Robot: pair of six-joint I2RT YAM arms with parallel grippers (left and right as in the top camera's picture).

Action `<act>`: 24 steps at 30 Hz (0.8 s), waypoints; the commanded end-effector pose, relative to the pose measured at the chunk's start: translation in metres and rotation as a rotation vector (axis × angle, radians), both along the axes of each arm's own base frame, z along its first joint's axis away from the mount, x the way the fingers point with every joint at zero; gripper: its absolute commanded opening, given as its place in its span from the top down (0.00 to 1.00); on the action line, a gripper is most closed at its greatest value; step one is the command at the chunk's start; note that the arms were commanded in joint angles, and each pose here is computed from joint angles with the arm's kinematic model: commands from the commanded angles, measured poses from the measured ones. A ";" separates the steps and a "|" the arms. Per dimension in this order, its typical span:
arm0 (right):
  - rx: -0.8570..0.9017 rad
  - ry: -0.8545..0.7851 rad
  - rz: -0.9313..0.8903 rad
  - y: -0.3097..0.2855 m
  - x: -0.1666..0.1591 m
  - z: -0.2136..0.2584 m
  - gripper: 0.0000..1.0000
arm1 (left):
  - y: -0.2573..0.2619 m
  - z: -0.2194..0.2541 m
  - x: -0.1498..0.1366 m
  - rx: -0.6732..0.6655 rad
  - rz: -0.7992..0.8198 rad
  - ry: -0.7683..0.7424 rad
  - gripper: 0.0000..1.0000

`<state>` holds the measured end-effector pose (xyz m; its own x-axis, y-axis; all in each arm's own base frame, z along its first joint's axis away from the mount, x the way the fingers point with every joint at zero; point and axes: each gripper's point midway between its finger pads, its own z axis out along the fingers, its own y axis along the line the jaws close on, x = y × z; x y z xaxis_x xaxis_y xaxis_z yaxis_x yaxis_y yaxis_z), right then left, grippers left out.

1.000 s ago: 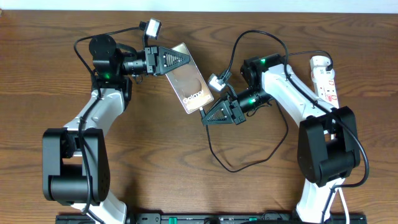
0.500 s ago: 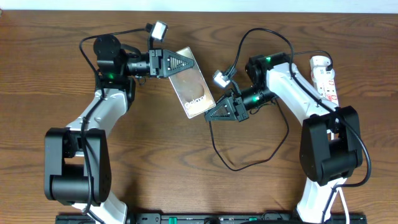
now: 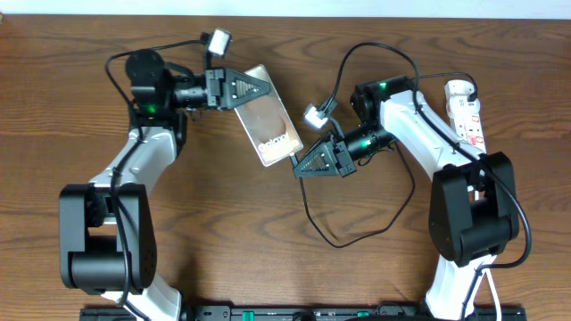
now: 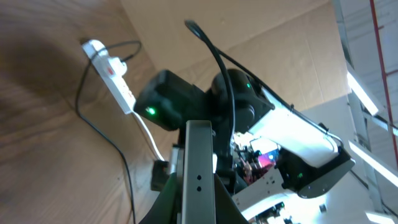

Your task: Plug charger to phone and switch on socket

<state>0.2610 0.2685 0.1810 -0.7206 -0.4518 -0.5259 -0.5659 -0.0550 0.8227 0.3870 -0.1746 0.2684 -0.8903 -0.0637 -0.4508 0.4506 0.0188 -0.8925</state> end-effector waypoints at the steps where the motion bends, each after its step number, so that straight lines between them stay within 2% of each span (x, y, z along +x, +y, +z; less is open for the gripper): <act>1: -0.026 -0.002 0.027 0.003 -0.005 -0.003 0.99 | 0.012 0.012 0.003 0.004 0.012 -0.040 0.93; 24: -0.018 -0.001 0.031 0.006 -0.007 -0.001 0.99 | -0.003 0.012 -0.004 0.005 -0.026 -0.072 0.93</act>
<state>0.2531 0.2713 0.1762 -0.7044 -0.4916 -0.5121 -0.5657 -0.0469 0.8232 0.3858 -0.1770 0.2684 -0.8866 -0.0577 -0.4590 0.4588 0.0165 -0.8884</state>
